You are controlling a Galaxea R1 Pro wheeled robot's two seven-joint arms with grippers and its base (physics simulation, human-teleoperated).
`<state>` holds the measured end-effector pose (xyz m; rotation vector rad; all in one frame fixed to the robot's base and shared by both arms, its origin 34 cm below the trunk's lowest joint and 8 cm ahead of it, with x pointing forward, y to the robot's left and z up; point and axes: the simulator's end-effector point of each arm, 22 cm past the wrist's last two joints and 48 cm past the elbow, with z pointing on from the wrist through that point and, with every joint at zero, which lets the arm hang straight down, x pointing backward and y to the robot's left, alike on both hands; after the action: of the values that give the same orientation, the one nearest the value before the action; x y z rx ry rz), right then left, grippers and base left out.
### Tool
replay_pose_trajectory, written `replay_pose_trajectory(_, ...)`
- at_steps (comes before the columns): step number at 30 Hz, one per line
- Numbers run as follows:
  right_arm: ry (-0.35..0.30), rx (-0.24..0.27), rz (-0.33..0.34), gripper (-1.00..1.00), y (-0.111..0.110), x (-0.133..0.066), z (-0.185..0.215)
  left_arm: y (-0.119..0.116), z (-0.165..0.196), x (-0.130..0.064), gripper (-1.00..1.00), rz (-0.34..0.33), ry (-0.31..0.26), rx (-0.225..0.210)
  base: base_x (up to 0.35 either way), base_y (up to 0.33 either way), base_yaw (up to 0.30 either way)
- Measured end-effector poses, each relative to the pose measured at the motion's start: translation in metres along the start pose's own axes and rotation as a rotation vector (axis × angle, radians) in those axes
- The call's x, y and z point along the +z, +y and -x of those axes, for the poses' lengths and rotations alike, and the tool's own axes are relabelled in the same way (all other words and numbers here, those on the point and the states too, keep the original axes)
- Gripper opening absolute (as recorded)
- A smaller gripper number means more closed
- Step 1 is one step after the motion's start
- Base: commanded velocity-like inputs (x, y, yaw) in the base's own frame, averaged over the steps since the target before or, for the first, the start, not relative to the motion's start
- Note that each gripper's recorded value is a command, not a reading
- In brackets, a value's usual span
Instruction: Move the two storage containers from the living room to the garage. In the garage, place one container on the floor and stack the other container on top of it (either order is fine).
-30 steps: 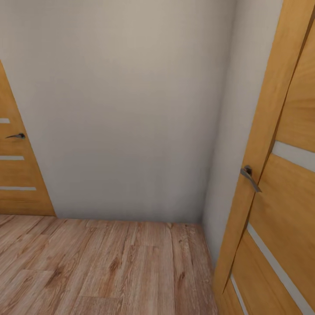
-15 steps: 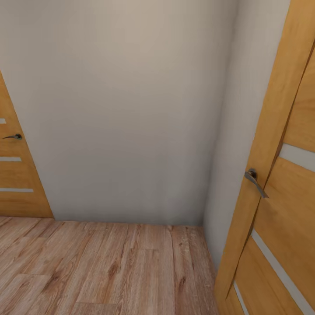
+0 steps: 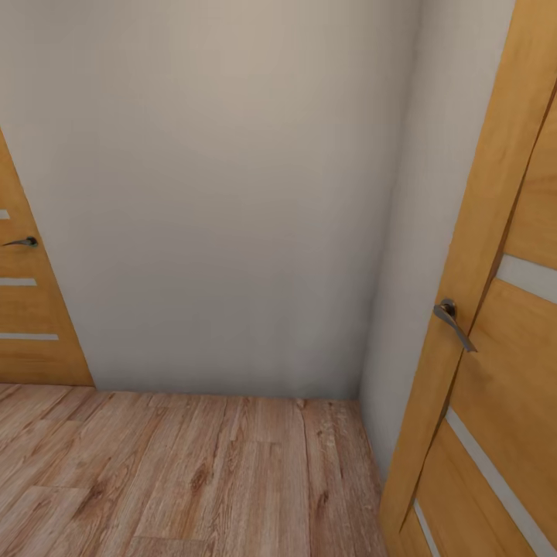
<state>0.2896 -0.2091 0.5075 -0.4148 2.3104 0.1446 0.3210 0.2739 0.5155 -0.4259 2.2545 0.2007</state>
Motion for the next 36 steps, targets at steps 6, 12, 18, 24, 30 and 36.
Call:
replay_pose_trajectory(6,0.001,0.000,0.000,1.00,0.0001,0.0000,-0.0002,0.0000,0.0000,0.0000,1.00,0.000,0.000,0.000,0.000,0.000,0.000)
replay_pose_trajectory(12,0.001,0.000,0.001,1.00,0.0003,0.0000,-0.0002,-0.0001,0.0000,0.0000,1.00,0.000,0.000,0.000,0.000,0.000,0.000)
replay_pose_trajectory(18,0.001,0.000,0.001,1.00,0.0004,-0.0001,-0.0002,0.0000,0.0000,-0.0001,1.00,0.000,0.000,0.000,0.072,0.000,0.000)
replay_pose_trajectory(24,0.001,0.000,0.002,1.00,0.0004,-0.0002,-0.0002,0.0001,0.0001,-0.0002,1.00,0.000,-0.001,0.000,0.266,0.000,0.000)
replay_pose_trajectory(30,0.001,-0.001,0.002,1.00,0.0005,-0.0002,-0.0002,0.0001,0.0001,-0.0002,1.00,0.000,-0.001,0.000,0.313,0.000,0.000)
replay_pose_trajectory(36,0.001,-0.001,0.002,1.00,0.0006,-0.0002,-0.0002,0.0000,0.0001,-0.0002,1.00,0.000,-0.001,0.000,0.316,0.000,0.000)
